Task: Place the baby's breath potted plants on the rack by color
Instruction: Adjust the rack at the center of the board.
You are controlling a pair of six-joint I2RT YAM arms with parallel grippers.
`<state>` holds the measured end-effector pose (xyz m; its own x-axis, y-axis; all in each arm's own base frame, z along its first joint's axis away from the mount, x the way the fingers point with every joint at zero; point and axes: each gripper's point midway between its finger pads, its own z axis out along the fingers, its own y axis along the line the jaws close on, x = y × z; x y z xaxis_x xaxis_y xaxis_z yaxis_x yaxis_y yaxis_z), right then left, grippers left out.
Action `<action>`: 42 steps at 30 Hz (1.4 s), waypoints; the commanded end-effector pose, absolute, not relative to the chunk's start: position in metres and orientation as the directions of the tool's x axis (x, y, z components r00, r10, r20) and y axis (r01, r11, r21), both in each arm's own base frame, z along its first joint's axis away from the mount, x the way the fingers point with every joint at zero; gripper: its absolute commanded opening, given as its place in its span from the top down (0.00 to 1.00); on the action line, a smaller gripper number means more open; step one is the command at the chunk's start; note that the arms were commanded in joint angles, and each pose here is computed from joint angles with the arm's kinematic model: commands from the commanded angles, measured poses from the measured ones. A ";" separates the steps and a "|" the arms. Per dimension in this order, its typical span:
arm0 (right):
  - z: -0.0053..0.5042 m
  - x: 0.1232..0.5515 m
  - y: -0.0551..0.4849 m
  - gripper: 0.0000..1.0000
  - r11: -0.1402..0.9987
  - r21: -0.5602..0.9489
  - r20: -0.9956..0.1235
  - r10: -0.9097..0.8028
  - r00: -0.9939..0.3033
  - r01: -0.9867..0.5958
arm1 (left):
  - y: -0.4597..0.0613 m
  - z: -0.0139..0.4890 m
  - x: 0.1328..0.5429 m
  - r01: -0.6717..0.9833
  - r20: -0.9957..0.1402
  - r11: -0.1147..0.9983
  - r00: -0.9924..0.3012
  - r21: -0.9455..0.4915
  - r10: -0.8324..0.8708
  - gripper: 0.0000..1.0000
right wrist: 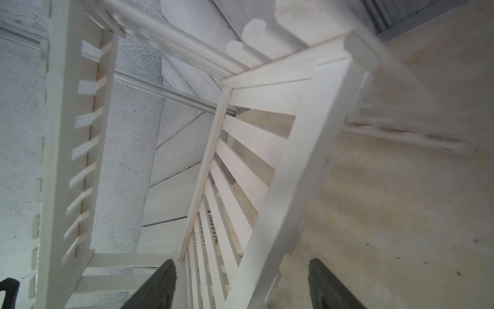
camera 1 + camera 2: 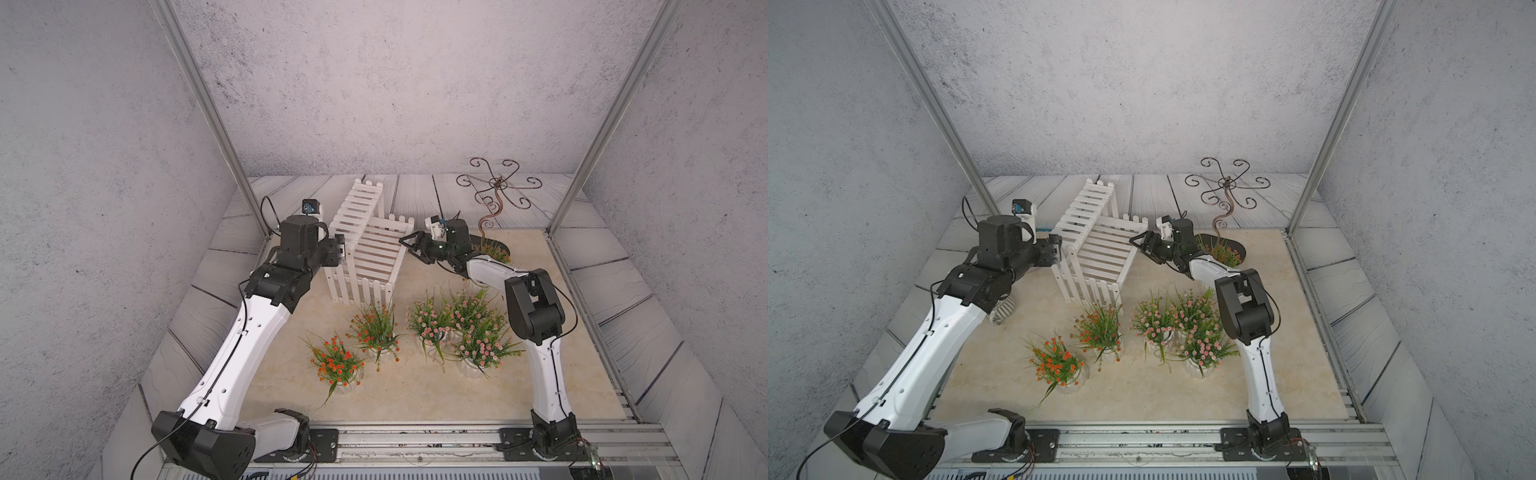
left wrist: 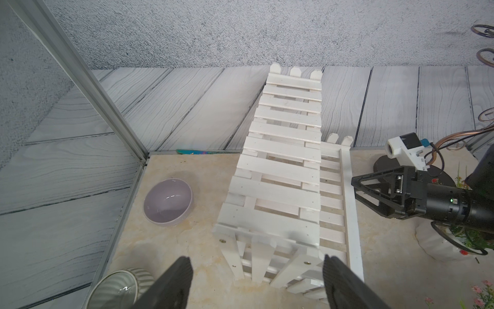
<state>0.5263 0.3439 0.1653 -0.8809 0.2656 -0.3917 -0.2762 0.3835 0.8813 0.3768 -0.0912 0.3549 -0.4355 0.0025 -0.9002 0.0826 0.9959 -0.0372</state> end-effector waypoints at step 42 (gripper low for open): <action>0.164 0.481 0.298 0.81 0.355 0.925 -0.379 0.841 -0.386 -0.135 | -0.080 0.361 0.358 0.058 -0.920 0.998 -0.393 -0.024 0.001 0.21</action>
